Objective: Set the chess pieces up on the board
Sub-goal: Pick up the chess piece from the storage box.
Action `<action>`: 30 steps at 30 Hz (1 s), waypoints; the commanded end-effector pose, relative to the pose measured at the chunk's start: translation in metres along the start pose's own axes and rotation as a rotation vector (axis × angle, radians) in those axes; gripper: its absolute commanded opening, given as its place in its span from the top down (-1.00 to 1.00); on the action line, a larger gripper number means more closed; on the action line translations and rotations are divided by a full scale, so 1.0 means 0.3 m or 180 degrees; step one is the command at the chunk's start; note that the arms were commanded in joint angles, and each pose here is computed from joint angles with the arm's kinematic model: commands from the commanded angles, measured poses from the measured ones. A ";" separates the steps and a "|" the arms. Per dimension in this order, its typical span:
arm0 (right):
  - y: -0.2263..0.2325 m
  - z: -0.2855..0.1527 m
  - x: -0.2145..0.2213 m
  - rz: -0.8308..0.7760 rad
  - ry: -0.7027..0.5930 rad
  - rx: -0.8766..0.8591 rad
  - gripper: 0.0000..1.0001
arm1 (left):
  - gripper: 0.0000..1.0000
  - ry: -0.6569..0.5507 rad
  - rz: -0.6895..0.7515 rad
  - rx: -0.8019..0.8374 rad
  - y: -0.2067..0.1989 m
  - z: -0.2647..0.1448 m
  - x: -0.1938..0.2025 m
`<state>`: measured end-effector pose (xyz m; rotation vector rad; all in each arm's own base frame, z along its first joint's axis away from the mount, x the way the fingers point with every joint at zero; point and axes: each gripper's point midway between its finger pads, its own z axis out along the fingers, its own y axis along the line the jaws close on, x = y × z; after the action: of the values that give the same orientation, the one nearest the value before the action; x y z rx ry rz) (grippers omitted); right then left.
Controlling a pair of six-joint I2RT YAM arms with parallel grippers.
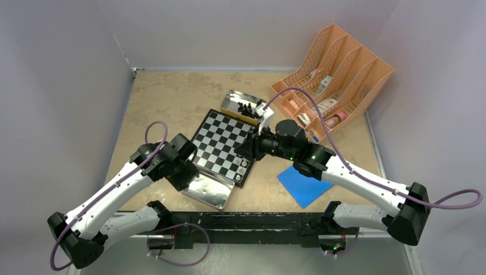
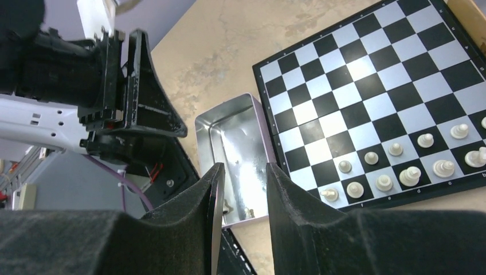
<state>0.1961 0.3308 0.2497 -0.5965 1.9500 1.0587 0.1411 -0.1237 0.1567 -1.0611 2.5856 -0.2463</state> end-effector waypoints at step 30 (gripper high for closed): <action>0.064 0.151 0.068 -0.0089 0.0667 0.0131 0.35 | 0.13 0.0058 -0.1502 -0.0648 0.229 0.202 0.090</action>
<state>0.1985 0.3596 0.2191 -0.7095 2.1243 0.9791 0.0951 -0.1014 0.0772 -1.6702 2.4707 -0.0961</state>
